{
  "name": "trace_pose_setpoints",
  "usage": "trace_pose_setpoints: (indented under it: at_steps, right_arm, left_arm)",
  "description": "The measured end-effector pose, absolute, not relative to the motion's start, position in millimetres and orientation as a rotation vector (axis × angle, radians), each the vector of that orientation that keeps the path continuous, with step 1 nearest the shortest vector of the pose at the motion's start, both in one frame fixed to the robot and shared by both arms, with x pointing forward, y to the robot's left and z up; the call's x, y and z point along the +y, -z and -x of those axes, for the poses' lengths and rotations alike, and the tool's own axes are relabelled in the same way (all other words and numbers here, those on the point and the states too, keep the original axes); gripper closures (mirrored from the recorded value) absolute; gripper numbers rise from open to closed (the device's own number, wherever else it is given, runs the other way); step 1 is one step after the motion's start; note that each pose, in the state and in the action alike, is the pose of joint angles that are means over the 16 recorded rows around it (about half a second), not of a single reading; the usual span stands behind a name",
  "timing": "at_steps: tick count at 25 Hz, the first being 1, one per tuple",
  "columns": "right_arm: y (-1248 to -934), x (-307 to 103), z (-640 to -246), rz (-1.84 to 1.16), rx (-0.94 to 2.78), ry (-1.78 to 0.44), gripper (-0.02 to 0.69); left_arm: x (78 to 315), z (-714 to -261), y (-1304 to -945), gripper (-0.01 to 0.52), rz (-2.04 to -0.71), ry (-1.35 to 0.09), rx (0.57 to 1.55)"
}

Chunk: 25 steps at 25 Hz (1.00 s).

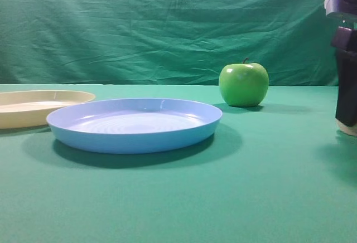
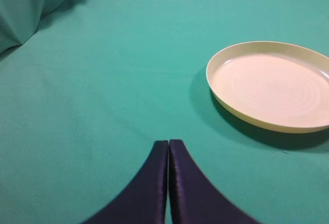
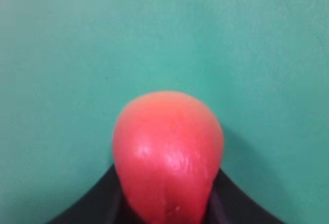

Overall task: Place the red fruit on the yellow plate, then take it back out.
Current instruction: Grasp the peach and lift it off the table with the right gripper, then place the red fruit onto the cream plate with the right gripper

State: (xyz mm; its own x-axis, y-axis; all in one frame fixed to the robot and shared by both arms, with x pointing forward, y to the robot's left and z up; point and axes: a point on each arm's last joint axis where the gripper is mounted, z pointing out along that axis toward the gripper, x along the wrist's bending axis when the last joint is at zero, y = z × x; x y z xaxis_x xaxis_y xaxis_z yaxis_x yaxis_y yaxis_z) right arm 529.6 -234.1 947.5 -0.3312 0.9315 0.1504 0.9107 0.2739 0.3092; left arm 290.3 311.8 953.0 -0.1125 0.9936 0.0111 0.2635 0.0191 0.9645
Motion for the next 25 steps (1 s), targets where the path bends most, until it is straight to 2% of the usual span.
trace_pose_setpoints:
  at_steps: [5, 11, 19, 25]
  right_arm:
    - [-972, -223, -547, -1.727, 2.464, -0.62, 0.452]
    - [-1014, -189, -566, -1.548, 2.496, -0.784, 0.466]
    - [-1065, -108, -579, -1.188, 2.571, -1.002, 0.469]
    - [-1080, -39, -582, -0.944, 2.638, -1.104, 0.469]
  left_arm:
    - [312, -290, -953, 0.514, -1.346, -1.152, 1.494]
    - [312, -290, -953, 0.514, -1.346, -1.152, 1.494]
    - [312, -290, -953, 0.514, -1.346, -1.152, 1.494]
    - [312, -290, -953, 0.514, -1.346, -1.152, 1.494]
